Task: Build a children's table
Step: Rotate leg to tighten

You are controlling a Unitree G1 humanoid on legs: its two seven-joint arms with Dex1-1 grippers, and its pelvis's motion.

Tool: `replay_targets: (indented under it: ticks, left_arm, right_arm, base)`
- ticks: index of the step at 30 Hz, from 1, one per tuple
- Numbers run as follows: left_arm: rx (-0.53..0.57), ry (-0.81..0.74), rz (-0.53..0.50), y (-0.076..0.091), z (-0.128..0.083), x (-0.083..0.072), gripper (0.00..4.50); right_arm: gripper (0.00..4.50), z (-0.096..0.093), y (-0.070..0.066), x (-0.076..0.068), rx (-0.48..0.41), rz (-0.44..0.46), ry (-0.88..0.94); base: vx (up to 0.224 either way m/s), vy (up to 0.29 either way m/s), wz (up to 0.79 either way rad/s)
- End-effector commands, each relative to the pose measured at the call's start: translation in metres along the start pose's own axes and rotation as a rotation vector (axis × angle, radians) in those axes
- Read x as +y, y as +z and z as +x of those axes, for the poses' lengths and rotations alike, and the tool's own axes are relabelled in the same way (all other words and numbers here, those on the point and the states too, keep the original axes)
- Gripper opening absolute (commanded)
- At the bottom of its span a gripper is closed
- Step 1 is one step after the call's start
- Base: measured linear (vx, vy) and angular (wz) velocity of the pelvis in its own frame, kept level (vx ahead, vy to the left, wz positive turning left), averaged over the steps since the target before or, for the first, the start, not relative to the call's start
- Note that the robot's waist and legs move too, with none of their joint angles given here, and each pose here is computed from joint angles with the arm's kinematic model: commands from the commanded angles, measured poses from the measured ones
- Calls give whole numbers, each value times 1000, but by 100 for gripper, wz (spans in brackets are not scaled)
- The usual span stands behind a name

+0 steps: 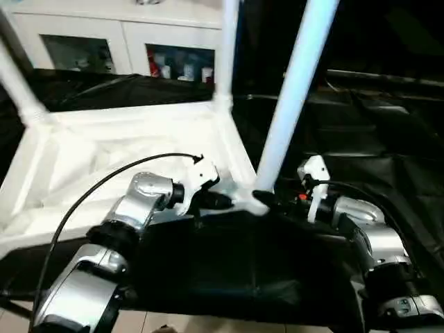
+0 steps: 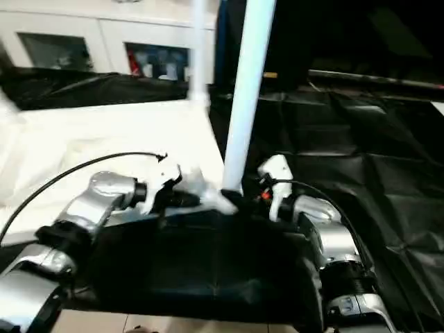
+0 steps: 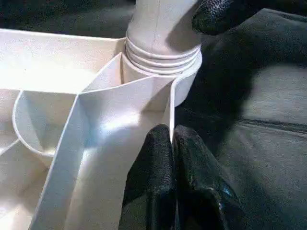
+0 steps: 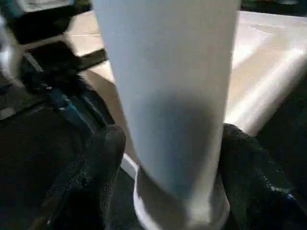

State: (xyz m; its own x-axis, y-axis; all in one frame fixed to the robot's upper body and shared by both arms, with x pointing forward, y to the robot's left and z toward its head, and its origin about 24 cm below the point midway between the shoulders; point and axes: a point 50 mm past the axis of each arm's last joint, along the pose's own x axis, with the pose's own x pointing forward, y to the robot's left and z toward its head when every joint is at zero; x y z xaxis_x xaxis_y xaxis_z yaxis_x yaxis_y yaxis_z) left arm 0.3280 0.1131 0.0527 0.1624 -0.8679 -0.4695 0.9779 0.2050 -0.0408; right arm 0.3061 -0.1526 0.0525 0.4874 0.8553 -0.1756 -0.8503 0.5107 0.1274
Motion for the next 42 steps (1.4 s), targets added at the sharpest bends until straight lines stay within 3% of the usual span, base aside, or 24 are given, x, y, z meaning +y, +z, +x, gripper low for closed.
replay_targets:
  ticks: [1,12,19,26,31,32,37,42]
  left_arm:
    - [-23,-92,-24,-1,5,-9,0]
    - [-21,-118,-32,-1,1,-14,0]
    - [-16,-111,-36,-1,1,-15,0]
    - [-24,153,-63,2,14,4,0]
    - [-19,323,-102,8,26,15,0]
    - [-12,419,-136,13,36,19,0]
    - [9,507,-132,21,52,20,0]
    - [23,472,-102,23,61,15,0]
  right_arm:
    - [309,-1,0,4,9,-3,43]
    - [220,2,-5,10,54,-10,102]
    - [205,0,-9,11,72,-26,100]
    - [197,6,-23,-4,49,23,-221]
    - [196,17,-32,-6,40,87,-404]
    - [196,28,-38,-6,51,136,-551]
    - [196,48,-37,-6,63,203,-735]
    - [196,63,-28,0,21,173,-708]
  base:
    - [0,0,0]
    - [0,0,0]
    - [0,0,0]
    - [0,0,0]
    - [0,0,0]
    - [0,0,0]
    - [0,0,0]
    - [0,0,0]
